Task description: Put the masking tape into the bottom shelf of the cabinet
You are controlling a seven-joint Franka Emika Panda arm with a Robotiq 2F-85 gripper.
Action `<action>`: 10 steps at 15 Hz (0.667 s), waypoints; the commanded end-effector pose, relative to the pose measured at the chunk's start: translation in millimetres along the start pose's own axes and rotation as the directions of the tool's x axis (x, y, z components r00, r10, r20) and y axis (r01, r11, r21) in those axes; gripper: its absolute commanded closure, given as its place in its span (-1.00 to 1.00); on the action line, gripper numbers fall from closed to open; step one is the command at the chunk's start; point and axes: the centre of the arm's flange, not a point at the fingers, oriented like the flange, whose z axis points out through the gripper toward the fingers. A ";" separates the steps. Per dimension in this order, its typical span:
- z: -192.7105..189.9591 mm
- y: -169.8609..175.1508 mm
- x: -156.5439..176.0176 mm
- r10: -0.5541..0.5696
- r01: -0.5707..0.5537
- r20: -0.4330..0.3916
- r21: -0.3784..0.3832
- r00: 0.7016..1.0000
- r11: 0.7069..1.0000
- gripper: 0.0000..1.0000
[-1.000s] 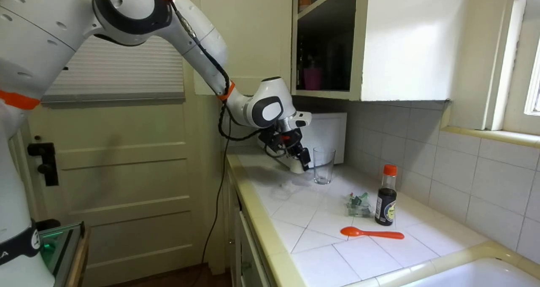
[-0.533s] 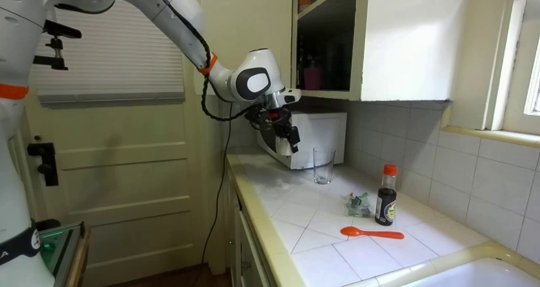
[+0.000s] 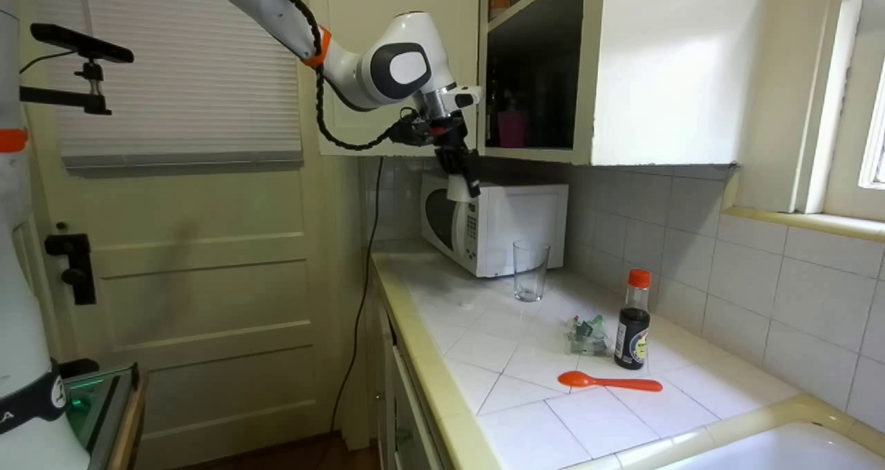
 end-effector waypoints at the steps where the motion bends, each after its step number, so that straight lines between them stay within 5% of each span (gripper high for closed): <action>1: -38.2 -5.3 13.1 0.017 -0.013 0.069 -0.053 0.997 0.998 0.26; 3: -65.6 -2.4 30.1 0.033 -0.043 -0.073 -0.137 0.997 0.990 0.26; 4: -45.1 -2.2 18.9 0.011 -0.012 -0.014 -0.080 1.000 0.997 -0.24; 7: -68.3 1.4 30.8 0.023 -0.031 -0.073 -0.110 0.997 0.993 -0.24; 8: -68.4 1.5 30.9 0.024 -0.032 -0.074 -0.111 0.997 0.993 0.26; 10: -75.8 5.8 46.3 0.048 -0.068 -0.158 -0.123 0.986 0.990 0.26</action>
